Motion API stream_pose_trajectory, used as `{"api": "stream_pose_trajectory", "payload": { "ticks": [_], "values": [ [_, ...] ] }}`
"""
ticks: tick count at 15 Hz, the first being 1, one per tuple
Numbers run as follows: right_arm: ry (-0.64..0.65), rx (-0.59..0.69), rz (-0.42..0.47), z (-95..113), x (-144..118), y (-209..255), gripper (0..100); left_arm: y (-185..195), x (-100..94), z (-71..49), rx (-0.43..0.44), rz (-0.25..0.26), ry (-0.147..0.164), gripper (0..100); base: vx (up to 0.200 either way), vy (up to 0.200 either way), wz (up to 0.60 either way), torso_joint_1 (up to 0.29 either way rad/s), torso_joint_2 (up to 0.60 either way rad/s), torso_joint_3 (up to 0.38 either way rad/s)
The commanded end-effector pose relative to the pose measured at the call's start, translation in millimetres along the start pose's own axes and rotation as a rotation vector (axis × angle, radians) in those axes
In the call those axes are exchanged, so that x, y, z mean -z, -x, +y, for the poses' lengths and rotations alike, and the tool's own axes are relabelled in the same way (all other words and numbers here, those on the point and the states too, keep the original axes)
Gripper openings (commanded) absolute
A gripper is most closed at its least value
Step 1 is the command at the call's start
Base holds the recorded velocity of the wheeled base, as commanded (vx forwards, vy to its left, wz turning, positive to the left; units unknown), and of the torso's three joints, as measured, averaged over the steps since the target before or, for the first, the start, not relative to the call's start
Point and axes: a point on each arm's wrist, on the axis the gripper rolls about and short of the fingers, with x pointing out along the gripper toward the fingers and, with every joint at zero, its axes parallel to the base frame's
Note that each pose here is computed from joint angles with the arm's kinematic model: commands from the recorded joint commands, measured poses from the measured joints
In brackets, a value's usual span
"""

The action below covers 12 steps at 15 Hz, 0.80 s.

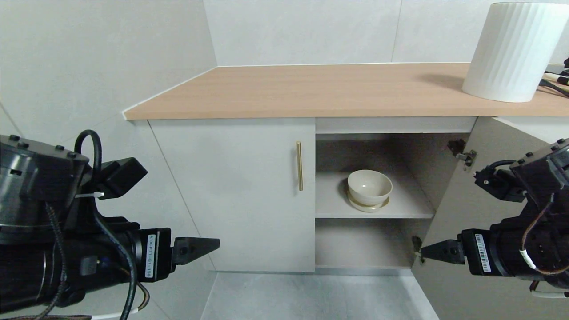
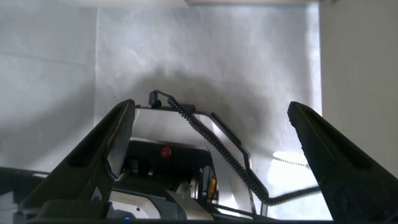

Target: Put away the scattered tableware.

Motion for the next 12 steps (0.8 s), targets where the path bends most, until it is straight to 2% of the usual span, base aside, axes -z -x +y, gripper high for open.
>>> {"api": "stream_pose_trajectory", "payload": {
  "ticks": [1, 10, 12],
  "values": [
    [0.002, 0.005, 0.012, 0.0, -0.2, 1.5, 100, -2.1, 0.0, -0.2, -0.003, 0.006, 0.0, 100, -0.2, 0.0, 0.0, -0.017, 0.0, 0.007],
    [0.02, 0.036, 0.083, -0.6, 1.4, 6.3, 100, -4.7, 0.0, -0.4, -0.007, 0.013, -0.001, 100, -0.2, 0.0, 0.0, 0.0, 0.0, 0.001],
    [0.017, 0.037, 0.083, -0.8, 1.3, 6.3, 100, -5.7, 0.5, -0.3, -0.009, 0.018, -0.001, 100, 0.0, 0.0, 0.0, 0.0, 0.0, 0.0]
  ]
}}
